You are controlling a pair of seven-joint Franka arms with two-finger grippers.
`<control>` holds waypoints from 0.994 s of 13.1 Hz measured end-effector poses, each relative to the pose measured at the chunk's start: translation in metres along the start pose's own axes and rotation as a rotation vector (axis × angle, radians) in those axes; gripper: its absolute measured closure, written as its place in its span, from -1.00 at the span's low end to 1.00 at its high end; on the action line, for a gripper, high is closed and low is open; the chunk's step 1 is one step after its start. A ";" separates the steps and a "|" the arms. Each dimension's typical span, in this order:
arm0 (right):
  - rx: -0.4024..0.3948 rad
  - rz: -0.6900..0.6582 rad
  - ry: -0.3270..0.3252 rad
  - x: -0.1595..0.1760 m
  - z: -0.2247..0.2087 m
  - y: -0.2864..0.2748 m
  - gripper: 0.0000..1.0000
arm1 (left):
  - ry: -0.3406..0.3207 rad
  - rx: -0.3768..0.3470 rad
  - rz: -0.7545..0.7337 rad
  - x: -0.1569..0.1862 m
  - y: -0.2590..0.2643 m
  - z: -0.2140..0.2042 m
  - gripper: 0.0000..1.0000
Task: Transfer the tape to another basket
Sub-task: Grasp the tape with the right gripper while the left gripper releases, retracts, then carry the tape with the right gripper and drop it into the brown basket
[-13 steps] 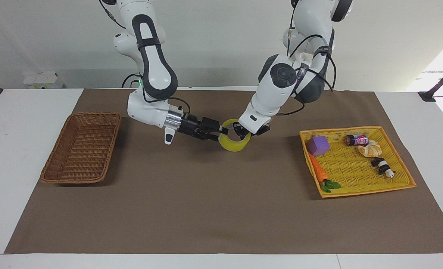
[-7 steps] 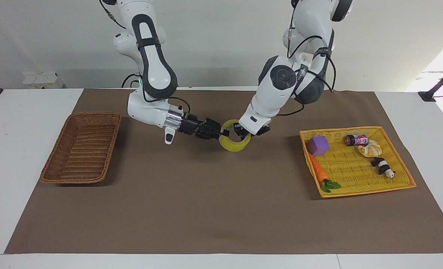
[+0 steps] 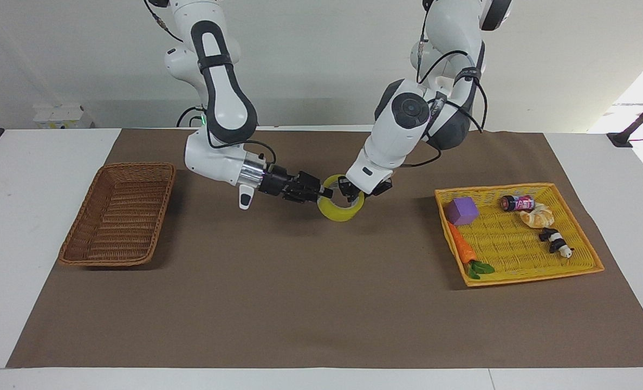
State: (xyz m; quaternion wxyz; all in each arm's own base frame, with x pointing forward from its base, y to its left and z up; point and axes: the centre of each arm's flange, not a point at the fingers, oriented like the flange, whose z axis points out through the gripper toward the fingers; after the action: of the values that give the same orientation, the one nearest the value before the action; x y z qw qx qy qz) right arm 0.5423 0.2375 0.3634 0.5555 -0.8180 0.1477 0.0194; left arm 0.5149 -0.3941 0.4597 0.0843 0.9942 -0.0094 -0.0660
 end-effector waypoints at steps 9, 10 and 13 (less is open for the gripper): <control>-0.137 -0.123 0.009 0.043 -0.069 0.002 -0.09 | 0.017 0.008 -0.162 0.026 -0.148 -0.137 -0.99; -0.178 -0.155 0.003 0.060 -0.105 0.005 -0.09 | 0.021 0.008 -0.171 0.032 -0.182 -0.149 -0.99; -0.242 -0.196 0.012 0.096 -0.232 0.023 -0.09 | 0.049 0.006 -0.226 0.046 -0.275 -0.175 -1.00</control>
State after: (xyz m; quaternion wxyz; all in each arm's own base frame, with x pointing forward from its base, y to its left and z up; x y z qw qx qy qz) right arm 0.5974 -0.0034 0.4128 0.4513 -0.8896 0.0670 -0.0220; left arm 0.5855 -0.0958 0.5779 0.0736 0.9905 0.1046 -0.0508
